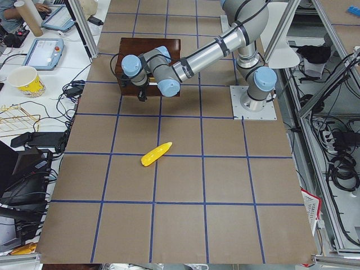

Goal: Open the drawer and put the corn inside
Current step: 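Lower the left gripper onto the white drawer handle and grasp it, then pull the drawer handle outward with the left gripper to open the drawer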

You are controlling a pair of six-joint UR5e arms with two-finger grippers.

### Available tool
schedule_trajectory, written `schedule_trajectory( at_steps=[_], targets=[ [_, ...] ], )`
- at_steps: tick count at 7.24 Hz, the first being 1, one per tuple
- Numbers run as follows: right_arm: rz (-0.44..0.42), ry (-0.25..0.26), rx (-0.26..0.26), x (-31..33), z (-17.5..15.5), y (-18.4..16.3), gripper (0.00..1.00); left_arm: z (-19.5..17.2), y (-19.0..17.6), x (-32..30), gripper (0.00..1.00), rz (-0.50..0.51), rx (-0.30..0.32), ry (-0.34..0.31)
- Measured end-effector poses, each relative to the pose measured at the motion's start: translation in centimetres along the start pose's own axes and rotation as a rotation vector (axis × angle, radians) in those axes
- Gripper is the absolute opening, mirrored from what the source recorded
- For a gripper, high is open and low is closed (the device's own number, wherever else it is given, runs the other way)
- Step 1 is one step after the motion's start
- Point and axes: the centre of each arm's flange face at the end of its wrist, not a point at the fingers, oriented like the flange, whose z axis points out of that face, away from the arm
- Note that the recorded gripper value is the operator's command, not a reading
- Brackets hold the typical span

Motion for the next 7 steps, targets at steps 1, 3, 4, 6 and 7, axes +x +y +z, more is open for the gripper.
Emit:
schedule_trajectory(
  at_steps=[1,3,4,6,7],
  targets=[
    [0.000,0.000,0.000,0.0,0.0,0.0,1.00,0.0,0.0,-0.2,1.00,0.004,0.003,-0.002],
    [0.000,0.000,0.001,0.0,0.0,0.0,1.00,-0.2,-0.1,-0.5,1.00,0.016,0.008,-0.004],
    [0.000,0.000,0.001,0.0,0.0,0.0,1.00,-0.4,-0.1,-0.8,1.00,0.030,0.010,-0.006],
    [0.000,0.000,0.001,0.0,0.0,0.0,1.00,-0.9,0.2,-1.8,1.00,0.052,0.016,-0.009],
    [0.000,0.000,0.001,0.0,0.0,0.0,1.00,-1.1,0.4,-2.4,1.00,0.066,0.019,-0.009]
  ],
)
